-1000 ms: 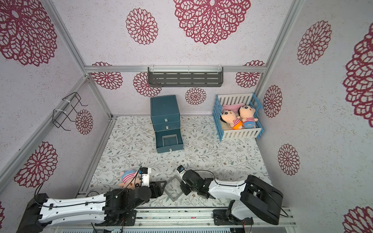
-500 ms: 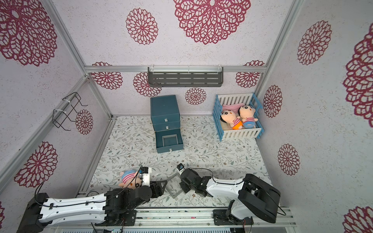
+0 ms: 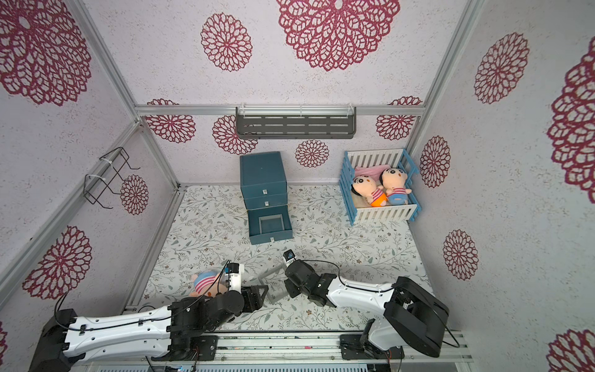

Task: Place the brooch boxes into the drawer by color
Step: Pick up the brooch box from the center of the board, then place the brooch box in the drawer.

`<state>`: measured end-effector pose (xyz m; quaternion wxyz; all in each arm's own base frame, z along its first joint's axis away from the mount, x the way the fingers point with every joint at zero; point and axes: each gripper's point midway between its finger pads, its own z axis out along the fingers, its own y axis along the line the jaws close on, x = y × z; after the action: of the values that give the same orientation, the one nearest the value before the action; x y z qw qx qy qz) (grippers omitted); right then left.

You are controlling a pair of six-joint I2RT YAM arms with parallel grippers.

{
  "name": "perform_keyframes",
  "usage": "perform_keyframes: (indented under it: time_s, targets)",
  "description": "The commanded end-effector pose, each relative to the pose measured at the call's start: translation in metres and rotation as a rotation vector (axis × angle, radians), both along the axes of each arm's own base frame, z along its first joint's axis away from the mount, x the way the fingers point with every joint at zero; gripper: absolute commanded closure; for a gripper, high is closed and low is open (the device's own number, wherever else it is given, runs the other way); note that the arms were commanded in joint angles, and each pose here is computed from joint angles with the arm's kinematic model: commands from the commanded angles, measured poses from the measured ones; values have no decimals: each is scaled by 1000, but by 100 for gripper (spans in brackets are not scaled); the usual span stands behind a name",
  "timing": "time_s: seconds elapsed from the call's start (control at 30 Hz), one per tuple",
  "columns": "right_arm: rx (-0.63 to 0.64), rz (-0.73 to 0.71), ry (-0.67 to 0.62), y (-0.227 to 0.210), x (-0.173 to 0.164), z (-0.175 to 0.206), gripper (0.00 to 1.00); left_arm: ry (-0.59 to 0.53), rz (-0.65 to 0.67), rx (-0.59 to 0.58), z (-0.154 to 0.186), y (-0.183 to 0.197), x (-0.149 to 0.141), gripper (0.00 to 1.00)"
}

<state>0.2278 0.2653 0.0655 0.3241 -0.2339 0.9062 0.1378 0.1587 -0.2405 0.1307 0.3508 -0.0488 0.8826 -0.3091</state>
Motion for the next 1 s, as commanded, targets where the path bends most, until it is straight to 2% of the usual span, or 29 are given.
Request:
perform_keyframes:
  time_s: [0.0,0.4,0.97]
  targets:
    - [23,-93,-17,-5,18,19,100,-8,-16,8,8,-1,7,27]
    - [36,-214,-8,1,61,53,100,3,59,62,26,21,47,26]
    - [-24,-293,17,26,151,72,100,48,159,76,35,66,98,25]
